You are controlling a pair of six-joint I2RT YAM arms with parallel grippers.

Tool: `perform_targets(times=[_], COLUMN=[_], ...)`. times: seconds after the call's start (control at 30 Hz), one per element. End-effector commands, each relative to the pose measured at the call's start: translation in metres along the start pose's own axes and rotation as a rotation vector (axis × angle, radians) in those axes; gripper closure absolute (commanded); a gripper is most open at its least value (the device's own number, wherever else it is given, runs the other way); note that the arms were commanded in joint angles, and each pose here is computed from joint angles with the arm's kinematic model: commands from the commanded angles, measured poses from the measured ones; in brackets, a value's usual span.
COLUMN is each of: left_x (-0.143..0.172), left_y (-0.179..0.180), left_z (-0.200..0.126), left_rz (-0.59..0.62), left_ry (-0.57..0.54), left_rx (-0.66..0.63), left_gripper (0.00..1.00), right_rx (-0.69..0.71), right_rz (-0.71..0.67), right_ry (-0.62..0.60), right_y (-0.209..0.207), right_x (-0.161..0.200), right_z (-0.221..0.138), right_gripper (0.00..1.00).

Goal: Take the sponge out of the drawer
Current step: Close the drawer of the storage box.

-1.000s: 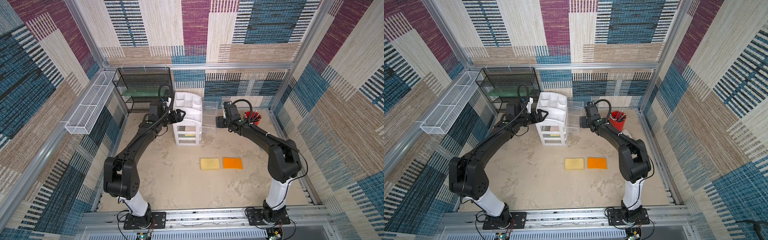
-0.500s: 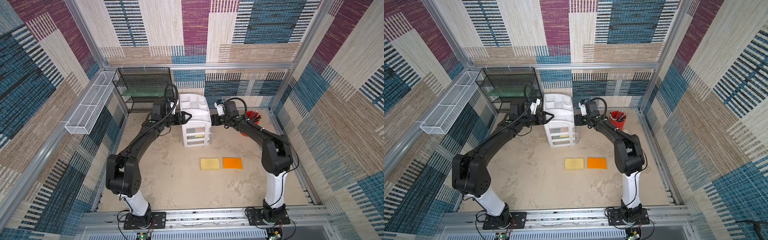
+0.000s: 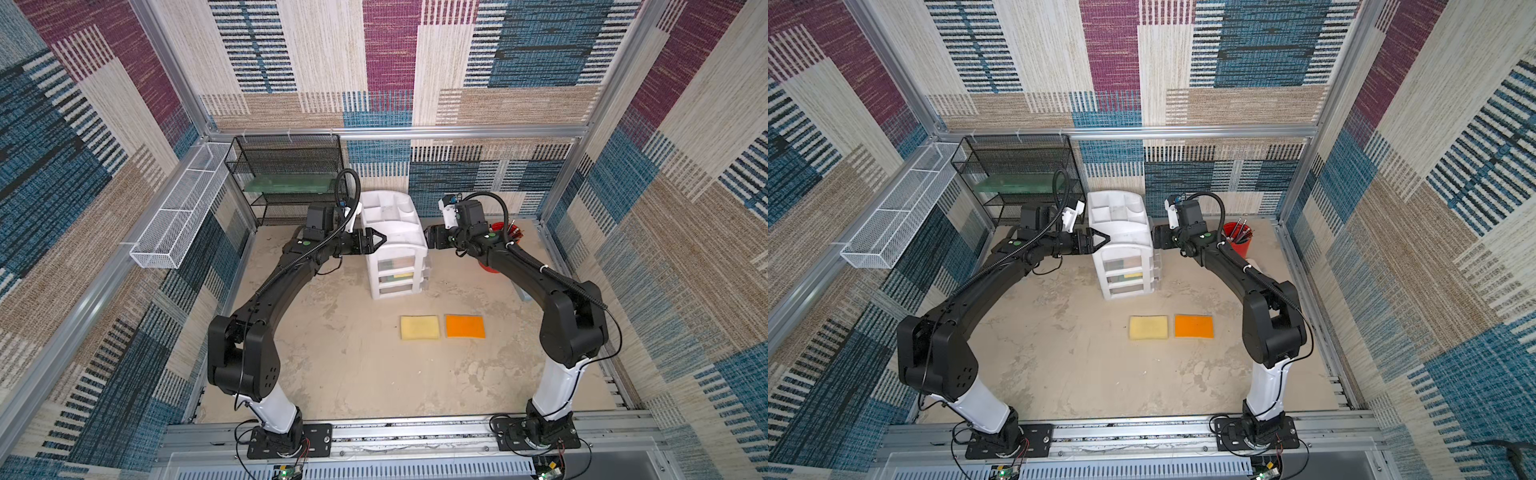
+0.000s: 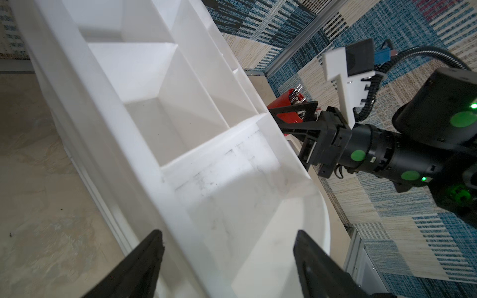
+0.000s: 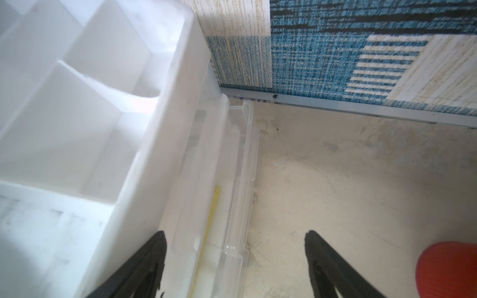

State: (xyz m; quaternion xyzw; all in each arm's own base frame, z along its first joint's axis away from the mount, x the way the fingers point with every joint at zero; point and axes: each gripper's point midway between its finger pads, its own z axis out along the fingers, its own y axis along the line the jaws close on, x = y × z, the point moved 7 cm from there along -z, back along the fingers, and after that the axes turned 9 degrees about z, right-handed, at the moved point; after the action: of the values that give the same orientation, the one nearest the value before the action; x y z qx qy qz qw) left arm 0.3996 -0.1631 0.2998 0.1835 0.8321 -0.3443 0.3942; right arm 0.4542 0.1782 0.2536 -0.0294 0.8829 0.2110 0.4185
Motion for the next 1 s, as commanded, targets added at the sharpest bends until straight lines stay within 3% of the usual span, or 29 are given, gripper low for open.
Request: perform_targets(times=[0.0, 0.17, 0.3, 0.57, 0.97], left_x=[-0.002, 0.001, 0.021, 0.074, 0.078], left_y=[0.008, 0.026, 0.041, 0.064, 0.086], left_z=[-0.014, -0.037, -0.053, -0.048, -0.005], left_rz=[0.008, -0.068, -0.161, -0.307, -0.366], left_ry=[-0.002, -0.025, -0.036, 0.013, 0.071], left_rx=[-0.123, -0.302, -0.385, -0.386, -0.248], left_gripper=[0.18, 0.17, 0.17, 0.16, 0.19], right_rx=[0.033, 0.024, 0.013, -0.010, -0.034], right_rz=[0.052, 0.092, 0.097, 0.124, 0.139], right_ry=[-0.072, -0.084, -0.075, -0.031, 0.073], right_y=[-0.009, -0.019, -0.019, -0.021, -0.033], right_x=[-0.011, -0.007, -0.006, 0.000, 0.017], right_z=[-0.015, -0.023, -0.019, -0.001, 0.022], right_gripper=[0.14, 0.15, 0.15, 0.15, 0.19])
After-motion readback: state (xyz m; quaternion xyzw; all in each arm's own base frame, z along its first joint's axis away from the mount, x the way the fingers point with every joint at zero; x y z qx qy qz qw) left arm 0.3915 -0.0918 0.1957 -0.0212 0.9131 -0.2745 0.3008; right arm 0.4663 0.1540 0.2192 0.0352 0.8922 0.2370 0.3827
